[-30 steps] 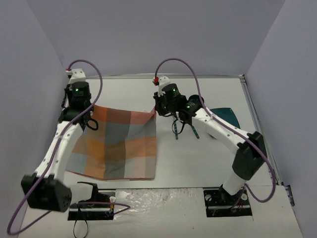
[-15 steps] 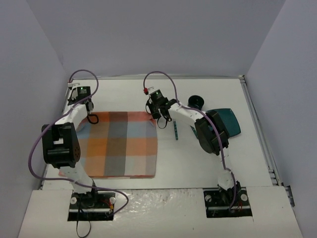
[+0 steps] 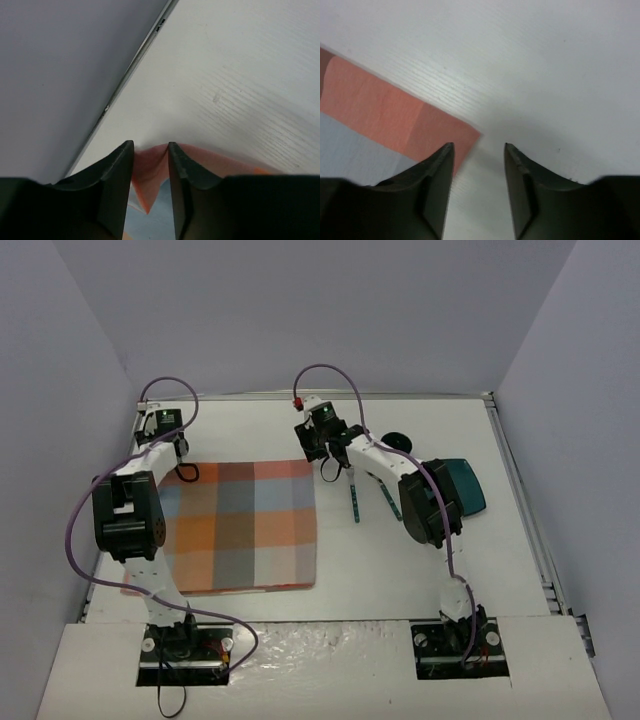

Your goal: Set the dinner table for one person

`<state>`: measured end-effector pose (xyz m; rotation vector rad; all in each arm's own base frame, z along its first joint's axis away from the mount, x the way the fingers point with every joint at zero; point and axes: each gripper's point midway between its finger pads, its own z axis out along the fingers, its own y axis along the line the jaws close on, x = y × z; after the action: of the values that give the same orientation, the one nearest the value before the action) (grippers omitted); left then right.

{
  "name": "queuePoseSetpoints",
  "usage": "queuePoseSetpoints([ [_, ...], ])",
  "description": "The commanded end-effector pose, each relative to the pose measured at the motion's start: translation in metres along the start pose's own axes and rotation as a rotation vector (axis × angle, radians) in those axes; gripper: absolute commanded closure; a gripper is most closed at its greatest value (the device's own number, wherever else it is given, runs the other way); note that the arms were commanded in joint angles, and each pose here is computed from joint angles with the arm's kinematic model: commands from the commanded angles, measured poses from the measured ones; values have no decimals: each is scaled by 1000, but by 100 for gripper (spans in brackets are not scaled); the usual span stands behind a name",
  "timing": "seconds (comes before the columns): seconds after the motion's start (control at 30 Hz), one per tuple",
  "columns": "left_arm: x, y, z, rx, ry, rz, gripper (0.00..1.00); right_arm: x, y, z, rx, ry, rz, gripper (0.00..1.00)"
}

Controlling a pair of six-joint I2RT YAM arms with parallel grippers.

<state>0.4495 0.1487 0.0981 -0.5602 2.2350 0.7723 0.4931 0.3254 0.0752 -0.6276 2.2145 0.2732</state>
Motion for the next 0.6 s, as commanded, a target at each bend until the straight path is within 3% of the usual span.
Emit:
queuePoseSetpoints([
  [0.0,-77,25,-36,-6,-167,-143,43,-79,-7,-45,19,-177,-3,42],
  [0.13,-97,37,-75,77,-201,-221,20,-86,12,-74,-50,-200,42,39],
  [0.2,-96,46,-100,126,-196,-231,10,-67,32,-85,-85,-168,33,38],
  [0.37,-54,40,-121,251,-119,-233,8,-9,74,-92,-144,-93,2,37],
  [0.57,12,23,-105,276,39,-192,8,52,135,-89,-248,-20,-80,37],
])
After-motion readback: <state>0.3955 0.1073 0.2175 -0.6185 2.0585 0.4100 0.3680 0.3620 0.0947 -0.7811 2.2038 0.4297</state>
